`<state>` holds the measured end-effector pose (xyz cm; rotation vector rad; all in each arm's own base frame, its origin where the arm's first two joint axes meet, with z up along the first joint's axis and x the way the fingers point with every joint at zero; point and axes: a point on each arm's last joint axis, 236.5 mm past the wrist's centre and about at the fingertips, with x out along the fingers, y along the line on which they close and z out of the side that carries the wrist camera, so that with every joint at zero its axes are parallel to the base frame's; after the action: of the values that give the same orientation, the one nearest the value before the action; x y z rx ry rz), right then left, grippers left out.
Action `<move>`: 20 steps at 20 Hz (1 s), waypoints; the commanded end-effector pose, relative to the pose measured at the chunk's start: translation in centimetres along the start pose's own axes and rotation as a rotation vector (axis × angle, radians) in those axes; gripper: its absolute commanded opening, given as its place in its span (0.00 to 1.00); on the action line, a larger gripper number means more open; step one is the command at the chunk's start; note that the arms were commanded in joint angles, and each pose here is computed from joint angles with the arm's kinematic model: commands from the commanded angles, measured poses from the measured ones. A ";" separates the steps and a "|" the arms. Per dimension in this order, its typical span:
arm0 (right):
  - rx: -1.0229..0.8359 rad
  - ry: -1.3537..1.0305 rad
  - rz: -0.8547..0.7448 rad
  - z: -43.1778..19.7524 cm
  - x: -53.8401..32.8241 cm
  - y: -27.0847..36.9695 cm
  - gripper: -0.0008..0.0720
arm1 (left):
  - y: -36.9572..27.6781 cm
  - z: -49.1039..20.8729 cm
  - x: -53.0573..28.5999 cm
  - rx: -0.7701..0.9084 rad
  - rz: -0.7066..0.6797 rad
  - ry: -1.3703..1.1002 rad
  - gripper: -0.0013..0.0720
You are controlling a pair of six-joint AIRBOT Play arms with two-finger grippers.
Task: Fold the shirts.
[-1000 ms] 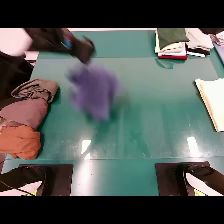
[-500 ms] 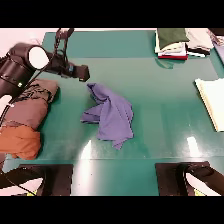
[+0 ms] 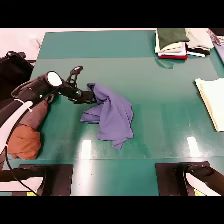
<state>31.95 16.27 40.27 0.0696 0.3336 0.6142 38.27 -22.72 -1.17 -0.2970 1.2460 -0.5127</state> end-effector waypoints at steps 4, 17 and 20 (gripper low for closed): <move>0.009 0.002 0.001 0.0 0.0 0.0 0.03 | -0.7 2.4 4.0 -0.191 -0.126 -0.091 0.87; 0.138 0.388 -0.128 -11.5 0.5 -3.8 0.03 | 1.4 7.4 0.9 -0.127 -0.088 -0.190 0.05; 0.312 0.676 -0.152 -23.7 1.9 -5.9 0.05 | 2.6 8.9 -2.5 -0.008 0.003 -0.218 0.05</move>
<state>31.26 13.37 25.64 0.0934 0.8037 0.4865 46.06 -22.15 0.34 -0.4816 1.0697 -0.4667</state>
